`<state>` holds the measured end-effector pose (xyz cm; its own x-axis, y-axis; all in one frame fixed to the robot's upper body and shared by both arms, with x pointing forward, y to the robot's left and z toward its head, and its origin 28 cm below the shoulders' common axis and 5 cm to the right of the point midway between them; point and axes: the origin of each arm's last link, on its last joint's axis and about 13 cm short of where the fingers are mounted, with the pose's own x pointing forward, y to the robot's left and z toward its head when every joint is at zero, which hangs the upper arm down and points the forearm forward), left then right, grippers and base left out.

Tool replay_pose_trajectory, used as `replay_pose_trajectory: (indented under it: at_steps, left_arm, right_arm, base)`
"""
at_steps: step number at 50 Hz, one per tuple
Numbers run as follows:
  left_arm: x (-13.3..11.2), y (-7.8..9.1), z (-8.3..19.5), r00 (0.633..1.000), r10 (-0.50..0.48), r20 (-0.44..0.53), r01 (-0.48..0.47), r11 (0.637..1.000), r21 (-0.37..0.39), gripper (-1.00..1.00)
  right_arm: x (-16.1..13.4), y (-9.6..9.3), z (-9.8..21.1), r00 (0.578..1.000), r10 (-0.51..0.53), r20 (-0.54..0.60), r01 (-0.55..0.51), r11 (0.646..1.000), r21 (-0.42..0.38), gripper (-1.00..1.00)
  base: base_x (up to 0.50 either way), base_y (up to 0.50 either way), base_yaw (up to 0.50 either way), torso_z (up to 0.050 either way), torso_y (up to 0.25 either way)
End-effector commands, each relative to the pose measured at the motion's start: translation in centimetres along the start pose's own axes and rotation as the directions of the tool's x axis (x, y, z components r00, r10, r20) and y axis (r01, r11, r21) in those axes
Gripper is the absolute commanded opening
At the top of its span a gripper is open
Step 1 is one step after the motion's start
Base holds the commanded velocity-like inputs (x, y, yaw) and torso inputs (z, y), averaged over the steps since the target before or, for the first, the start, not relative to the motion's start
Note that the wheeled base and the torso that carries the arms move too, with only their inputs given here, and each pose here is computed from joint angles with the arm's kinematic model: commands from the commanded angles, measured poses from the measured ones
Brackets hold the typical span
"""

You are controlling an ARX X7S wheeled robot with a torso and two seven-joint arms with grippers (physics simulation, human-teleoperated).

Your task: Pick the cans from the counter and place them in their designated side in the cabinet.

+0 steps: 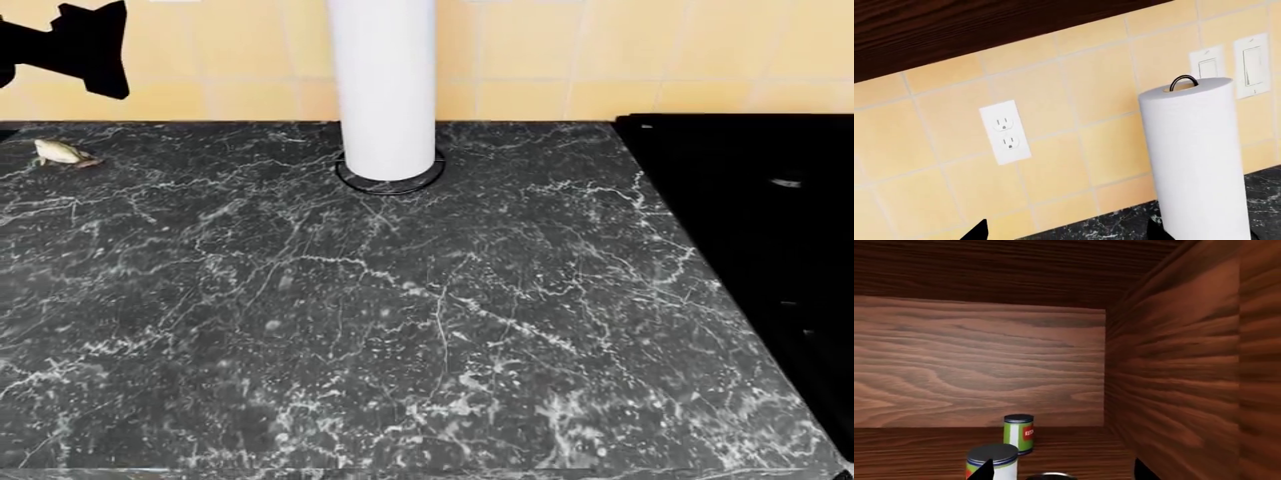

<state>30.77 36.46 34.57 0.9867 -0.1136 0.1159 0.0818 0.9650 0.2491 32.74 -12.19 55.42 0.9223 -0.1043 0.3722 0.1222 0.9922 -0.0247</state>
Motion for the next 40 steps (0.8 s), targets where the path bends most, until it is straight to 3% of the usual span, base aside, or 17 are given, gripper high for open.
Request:
replay_pose_trajectory:
  at_steps: [1, 33, 34, 40]
  left_arm:
    - [0.1, 0.0, 0.1, 1.000, -0.002, 0.003, 0.002, 1.000, 0.001, 1.00]
    - [0.5, -0.2, 0.3, 1.000, -0.006, 0.007, 0.006, 1.000, 0.002, 1.00]
    - [0.5, -0.2, 0.3, 1.000, -0.007, 0.007, 0.007, 1.000, 0.002, 1.00]
    - [0.6, -0.3, 0.2, 1.000, -0.011, 0.007, 0.011, 1.000, 0.000, 1.00]
  right_arm:
    - [0.0, 0.0, 0.0, 1.000, 0.000, 0.000, 0.000, 1.000, 0.000, 1.00]
    - [0.0, 0.0, 0.0, 1.000, 0.000, 0.000, 0.000, 1.000, 0.000, 1.00]
    - [-0.8, -4.0, 0.6, 0.979, -0.194, -0.057, 0.190, 0.980, -0.064, 1.00]
    - [-0.7, -4.0, 0.6, 0.984, -0.169, -0.057, 0.165, 0.984, -0.067, 1.00]
  base:
    - [-0.11, 0.00, 0.00, 0.000, 0.000]
    - [-0.09, 0.00, 0.00, 0.000, 0.000]
    - [-0.11, 0.00, 0.00, 0.000, 0.000]
    - [-0.12, 0.00, 0.00, 0.000, 0.000]
